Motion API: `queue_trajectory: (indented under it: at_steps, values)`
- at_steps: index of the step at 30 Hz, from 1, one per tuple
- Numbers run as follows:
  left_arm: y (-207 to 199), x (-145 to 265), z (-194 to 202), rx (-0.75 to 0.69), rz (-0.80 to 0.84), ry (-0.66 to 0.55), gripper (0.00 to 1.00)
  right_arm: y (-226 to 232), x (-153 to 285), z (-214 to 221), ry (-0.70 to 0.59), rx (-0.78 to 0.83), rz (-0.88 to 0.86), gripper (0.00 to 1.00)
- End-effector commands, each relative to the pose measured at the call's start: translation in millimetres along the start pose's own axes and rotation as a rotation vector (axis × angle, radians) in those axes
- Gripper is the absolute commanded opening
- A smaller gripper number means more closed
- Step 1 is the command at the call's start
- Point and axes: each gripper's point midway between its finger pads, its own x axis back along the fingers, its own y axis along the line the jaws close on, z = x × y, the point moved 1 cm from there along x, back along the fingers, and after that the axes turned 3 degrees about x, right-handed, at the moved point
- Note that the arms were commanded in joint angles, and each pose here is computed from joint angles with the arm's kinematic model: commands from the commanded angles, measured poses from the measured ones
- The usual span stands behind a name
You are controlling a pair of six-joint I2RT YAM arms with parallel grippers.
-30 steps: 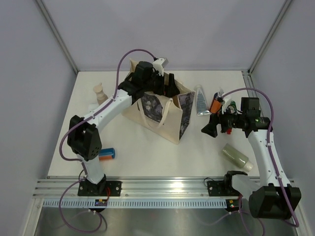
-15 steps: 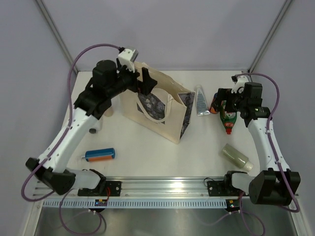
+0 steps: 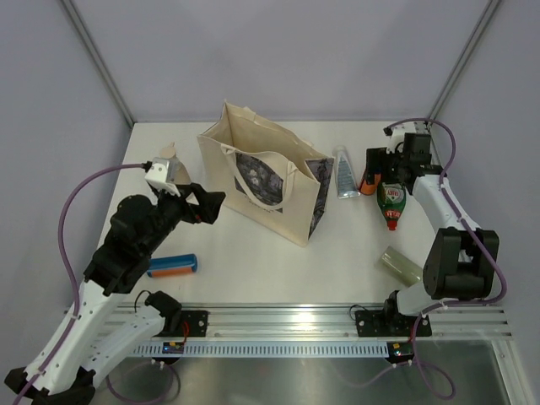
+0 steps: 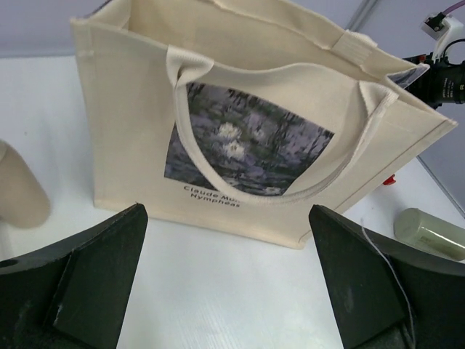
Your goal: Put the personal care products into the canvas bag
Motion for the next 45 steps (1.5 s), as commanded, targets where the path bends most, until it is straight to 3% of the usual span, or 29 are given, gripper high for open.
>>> queue_trajectory:
  at_steps: [1,6,17,21,22,25,31,39,45]
  values:
    - [13,8,7,0.085,-0.059,-0.053,0.99,-3,-12,-37,-0.111,0.091,-0.037,0.99]
    - [24,15,31,0.139,-0.085,-0.049,0.99,-4,-45,-37,-0.075,0.082,-0.082,0.97]
    - [26,8,42,0.146,-0.093,-0.021,0.99,-7,-63,-31,-0.07,0.085,-0.08,0.76]
    - [25,3,46,0.135,-0.084,0.003,0.99,-8,-64,-36,-0.088,0.088,-0.076,0.45]
    - [25,1,48,0.133,-0.085,0.012,0.99,-7,-62,-36,-0.087,0.087,-0.081,0.33]
    - [25,0,50,0.125,-0.086,0.02,0.99,-6,-52,-42,-0.106,0.103,-0.08,0.17]
    - [27,1,57,0.13,-0.085,0.025,0.99,5,3,-81,-0.21,0.154,-0.136,0.0]
    - [29,0,66,0.13,-0.084,0.034,0.99,64,114,-165,-0.414,0.211,-0.353,0.0]
    - [31,2,66,0.129,-0.091,0.029,0.99,139,187,-232,-0.586,0.312,-0.514,0.0]
